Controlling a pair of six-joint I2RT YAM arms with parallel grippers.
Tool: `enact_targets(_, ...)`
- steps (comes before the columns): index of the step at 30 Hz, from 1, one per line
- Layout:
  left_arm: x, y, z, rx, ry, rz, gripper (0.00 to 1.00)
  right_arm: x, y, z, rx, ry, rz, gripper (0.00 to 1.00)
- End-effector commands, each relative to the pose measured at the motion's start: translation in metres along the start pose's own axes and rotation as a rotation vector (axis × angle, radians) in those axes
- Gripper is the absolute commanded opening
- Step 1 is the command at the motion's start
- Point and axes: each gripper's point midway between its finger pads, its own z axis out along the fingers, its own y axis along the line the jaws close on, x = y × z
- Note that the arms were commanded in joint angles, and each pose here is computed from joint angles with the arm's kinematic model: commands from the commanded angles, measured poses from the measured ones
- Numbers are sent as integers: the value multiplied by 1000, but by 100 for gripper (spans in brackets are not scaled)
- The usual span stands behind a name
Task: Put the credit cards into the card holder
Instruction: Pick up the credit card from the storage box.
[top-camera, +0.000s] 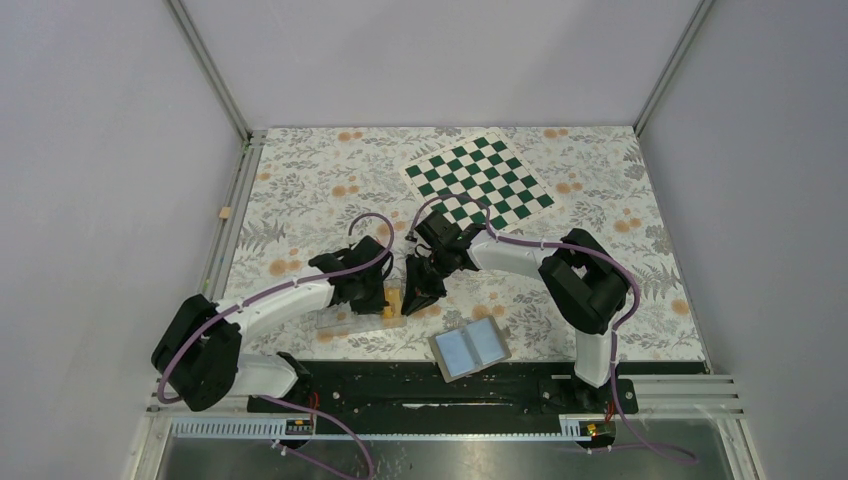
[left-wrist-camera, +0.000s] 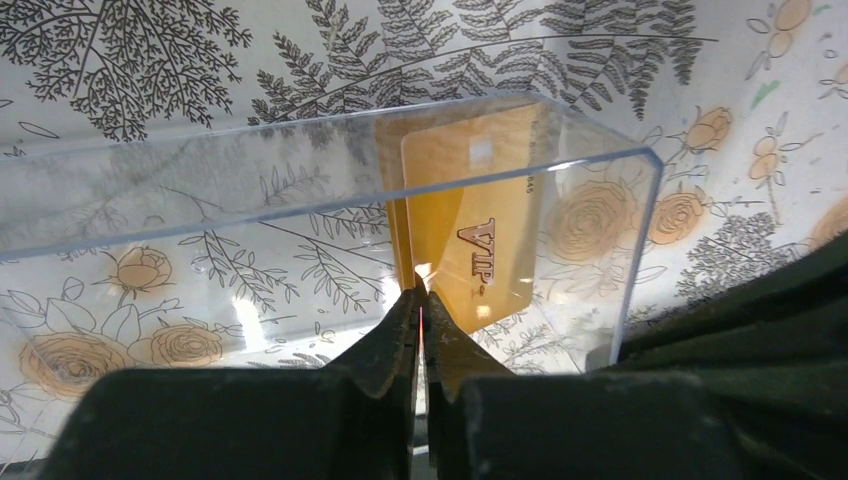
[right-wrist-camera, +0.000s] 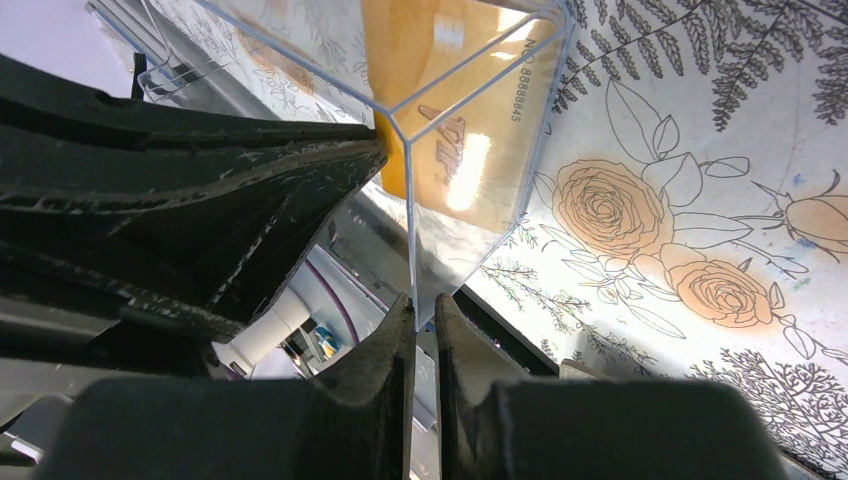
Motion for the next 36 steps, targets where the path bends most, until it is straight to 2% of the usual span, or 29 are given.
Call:
enact_targets(1,-19,-29,-19,111,-66,-25,6,8,-11,12,32,29,0,4)
enact_targets(9,-14,-32,-16,125,-41,-27,15,8,-12,12,32,30,1,4)
enact_targets(14,-20,-39,-23,159,-68,-28,19,8,-12,12,32,31,1,4)
enact_targets(24,-26,-42,-37,172,-95,-25,21,9,-14,13,36,34,2,5)
enact_targets(31,-19,-41,-22,169,-70,-30,22,9,-14,13,35,36,2,4)
enact_targets(36,-16,-39,-15,159,-61,-35,17,9,-14,13,35,36,2,4)
